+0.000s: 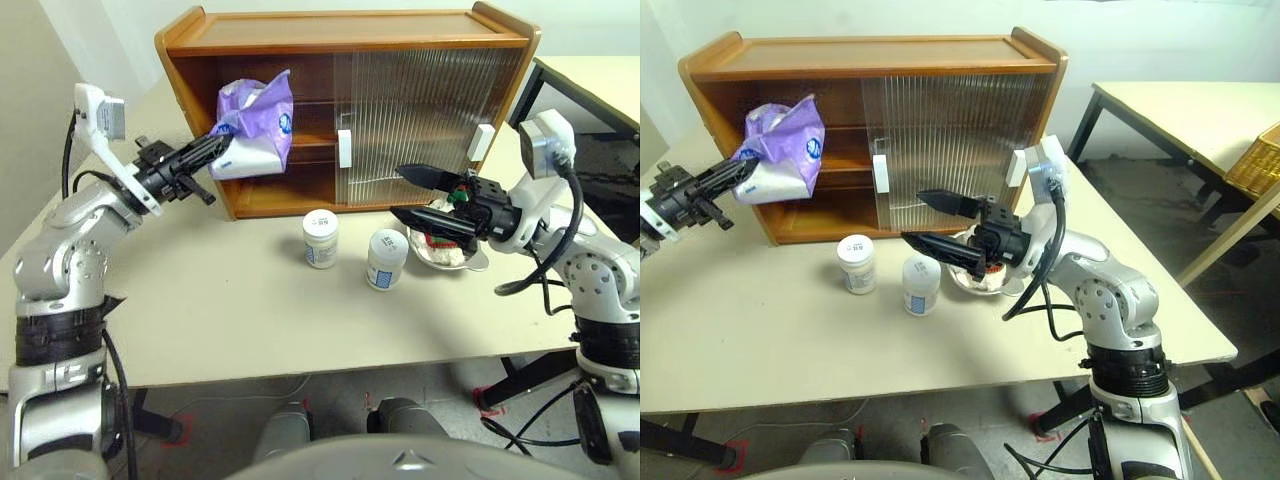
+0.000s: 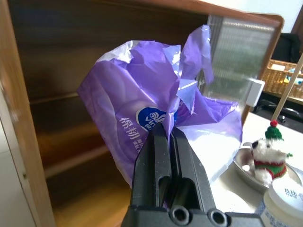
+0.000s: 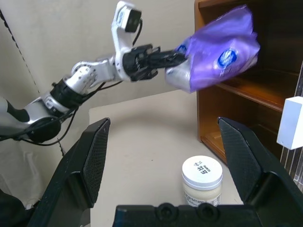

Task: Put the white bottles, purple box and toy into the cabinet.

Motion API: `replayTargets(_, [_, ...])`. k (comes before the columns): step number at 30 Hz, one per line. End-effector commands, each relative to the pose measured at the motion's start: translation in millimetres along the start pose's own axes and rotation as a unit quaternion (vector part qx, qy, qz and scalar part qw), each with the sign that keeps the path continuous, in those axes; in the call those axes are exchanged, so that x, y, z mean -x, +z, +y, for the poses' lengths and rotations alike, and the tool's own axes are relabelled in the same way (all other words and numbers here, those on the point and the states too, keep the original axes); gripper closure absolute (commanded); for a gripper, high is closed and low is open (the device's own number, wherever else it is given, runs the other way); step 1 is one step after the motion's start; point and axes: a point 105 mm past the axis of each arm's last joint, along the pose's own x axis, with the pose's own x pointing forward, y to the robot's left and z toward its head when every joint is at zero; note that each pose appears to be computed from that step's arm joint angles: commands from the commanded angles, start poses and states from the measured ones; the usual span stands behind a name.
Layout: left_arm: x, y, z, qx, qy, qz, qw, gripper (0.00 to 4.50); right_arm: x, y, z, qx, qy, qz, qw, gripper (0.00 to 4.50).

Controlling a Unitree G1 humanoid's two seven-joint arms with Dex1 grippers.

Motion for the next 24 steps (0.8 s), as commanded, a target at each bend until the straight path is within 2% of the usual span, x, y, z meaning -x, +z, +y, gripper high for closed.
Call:
replayTargets(1, [-15,2,13,0.003,0.005,0.015,1.0,4.48,-1,-1,1,0.009,-0.006,0.0,1.0,0.0])
replayTargets(7, [-36,-1,22,0.037,0.005,0.049,0.998,4.48,-1,-1,0,0.011,-0.011,-0.004,1.0,0.0])
replayTargets(14, [-52,-10,32,0.031,0.02,0.086,0.996,4.48,1,-1,0,0.013,-0.019,-0.008,1.0,0.0])
replayTargets(24, [-64,-14,47,0.014,0.052,0.096,0.994,4.48,2,-2,2,0.014,-0.027,-0.011,0.999,0.0])
